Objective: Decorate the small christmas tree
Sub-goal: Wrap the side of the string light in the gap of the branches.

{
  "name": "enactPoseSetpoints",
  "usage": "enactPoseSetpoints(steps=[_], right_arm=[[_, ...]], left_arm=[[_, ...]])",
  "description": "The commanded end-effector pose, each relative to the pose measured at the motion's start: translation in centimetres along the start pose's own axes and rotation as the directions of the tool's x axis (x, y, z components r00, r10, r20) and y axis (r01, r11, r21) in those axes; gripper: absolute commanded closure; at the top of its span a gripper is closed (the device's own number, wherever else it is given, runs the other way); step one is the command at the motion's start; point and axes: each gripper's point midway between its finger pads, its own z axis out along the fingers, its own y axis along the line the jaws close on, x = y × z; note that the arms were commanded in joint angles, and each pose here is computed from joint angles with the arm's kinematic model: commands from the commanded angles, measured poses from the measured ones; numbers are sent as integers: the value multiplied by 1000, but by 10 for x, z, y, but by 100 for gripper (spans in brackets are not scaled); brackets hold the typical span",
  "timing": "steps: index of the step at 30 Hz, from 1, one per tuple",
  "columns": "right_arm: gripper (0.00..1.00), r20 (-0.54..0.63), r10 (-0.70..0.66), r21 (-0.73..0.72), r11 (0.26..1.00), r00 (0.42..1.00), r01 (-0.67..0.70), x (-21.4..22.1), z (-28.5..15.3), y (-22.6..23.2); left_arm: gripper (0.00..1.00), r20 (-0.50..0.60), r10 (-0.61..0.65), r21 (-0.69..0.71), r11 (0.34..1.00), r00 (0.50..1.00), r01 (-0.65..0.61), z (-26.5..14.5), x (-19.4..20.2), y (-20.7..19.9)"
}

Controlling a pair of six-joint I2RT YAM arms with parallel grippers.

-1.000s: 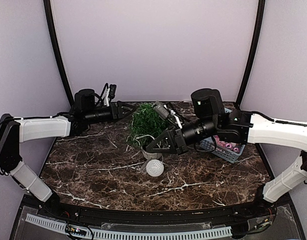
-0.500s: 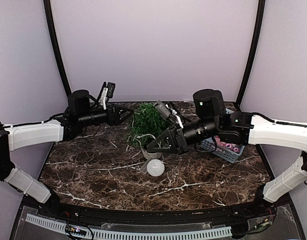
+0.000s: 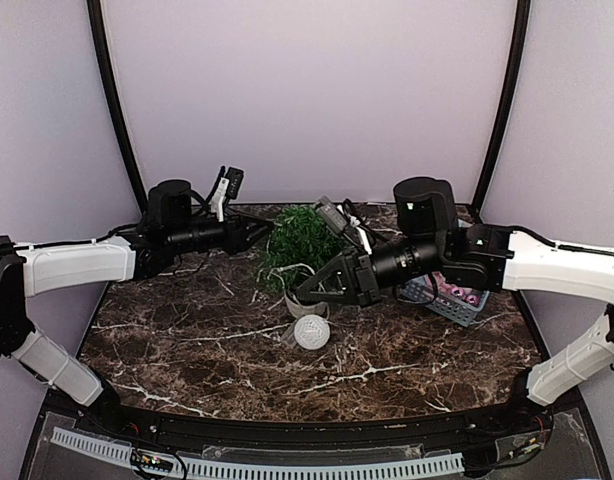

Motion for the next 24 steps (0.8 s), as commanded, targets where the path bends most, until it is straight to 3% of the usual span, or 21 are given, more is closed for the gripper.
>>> enactPoseSetpoints(steps=[1,6,11,15,24], right_arm=[[100,67,-35,74,997,997,30,-14,-14,-3],[100,187,-73,251,968,980,24,-42,-45,-16],[100,272,-120,340,940,955,21,-64,-74,-17],[100,249,-114,314,949,962,31,-62,-71,-13],[100,192,-131,77,990,973,118,-57,-41,23]], left_arm=[[66,10,-11,-70,997,1000,12,-4,-3,9],[66,22,-18,-103,994,1000,20,-9,-3,13],[52,46,2,-97,995,999,3,-15,-11,7],[45,61,15,-97,995,998,-9,-21,-15,4],[43,69,10,-87,996,998,-4,-28,-14,-1]])
